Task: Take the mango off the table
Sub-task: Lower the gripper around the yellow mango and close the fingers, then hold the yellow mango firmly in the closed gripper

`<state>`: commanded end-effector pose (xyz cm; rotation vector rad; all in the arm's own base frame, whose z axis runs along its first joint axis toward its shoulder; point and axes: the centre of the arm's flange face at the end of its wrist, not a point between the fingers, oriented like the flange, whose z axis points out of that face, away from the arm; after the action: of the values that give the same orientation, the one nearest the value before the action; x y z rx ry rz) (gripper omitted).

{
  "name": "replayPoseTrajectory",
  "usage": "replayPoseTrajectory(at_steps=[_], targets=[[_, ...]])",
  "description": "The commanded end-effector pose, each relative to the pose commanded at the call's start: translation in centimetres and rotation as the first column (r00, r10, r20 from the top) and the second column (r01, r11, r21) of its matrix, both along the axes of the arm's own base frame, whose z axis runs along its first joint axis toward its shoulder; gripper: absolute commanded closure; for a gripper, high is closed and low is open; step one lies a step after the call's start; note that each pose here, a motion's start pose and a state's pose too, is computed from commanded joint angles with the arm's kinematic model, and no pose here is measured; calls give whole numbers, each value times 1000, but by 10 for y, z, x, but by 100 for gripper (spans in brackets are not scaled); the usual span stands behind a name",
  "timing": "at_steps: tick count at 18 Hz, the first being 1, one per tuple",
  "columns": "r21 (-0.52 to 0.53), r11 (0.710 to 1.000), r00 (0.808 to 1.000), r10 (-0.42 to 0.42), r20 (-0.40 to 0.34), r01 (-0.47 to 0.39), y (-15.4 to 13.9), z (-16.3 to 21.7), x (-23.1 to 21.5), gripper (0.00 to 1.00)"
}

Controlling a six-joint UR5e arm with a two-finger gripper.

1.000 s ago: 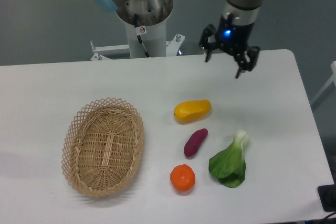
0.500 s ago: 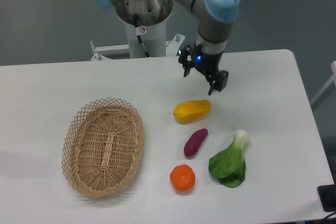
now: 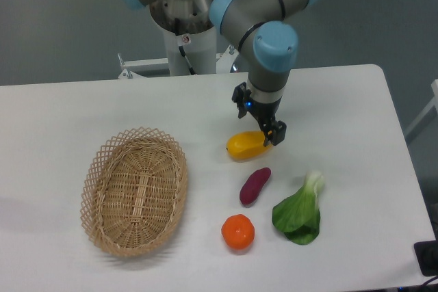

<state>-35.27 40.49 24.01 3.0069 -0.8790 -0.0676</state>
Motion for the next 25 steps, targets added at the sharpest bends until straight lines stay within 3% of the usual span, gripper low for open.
replayPoseTrajectory(at_steps=[25], targets=[[-47,998,999,33,24,-32,-1,-37,16,0]])
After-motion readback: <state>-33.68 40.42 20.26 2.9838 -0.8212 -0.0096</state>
